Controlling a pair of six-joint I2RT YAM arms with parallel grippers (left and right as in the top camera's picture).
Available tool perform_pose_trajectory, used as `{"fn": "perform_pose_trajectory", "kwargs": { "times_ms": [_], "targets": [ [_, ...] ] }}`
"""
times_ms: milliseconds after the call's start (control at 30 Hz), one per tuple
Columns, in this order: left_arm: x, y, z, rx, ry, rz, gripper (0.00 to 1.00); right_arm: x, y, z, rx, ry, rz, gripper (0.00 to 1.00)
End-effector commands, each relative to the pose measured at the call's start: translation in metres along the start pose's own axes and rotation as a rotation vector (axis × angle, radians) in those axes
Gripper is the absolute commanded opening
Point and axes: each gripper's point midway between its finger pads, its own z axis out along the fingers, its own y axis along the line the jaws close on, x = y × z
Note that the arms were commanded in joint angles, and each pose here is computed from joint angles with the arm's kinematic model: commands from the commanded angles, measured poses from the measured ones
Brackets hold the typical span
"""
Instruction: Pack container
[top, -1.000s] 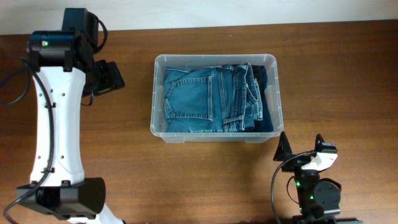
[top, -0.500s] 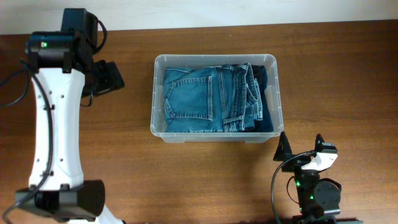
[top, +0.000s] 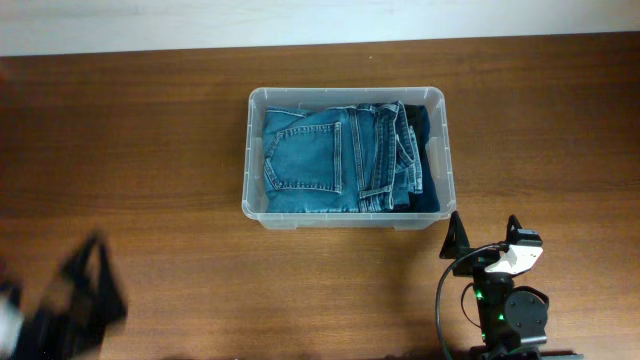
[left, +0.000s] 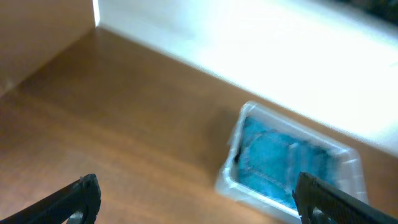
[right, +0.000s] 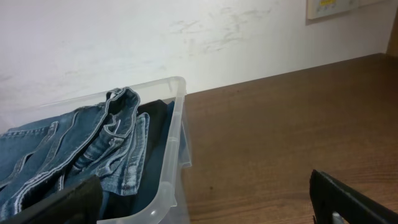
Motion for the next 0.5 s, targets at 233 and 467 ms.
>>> {"fn": "perform_pose_trajectory", "kwargs": {
  "times_ms": [233, 467],
  "targets": [
    [0.058, 0.045, -0.139, 0.212, -0.366, -0.060, 1.00, 0.002, 0.000, 0.000, -0.002, 0.004, 0.001, 0.98],
    [0.102, 0.064, -0.132, 0.205, -0.354, -0.058, 1.00, 0.002, 0.000, 0.000, -0.002, 0.004, 0.001, 0.98]
  ]
}}
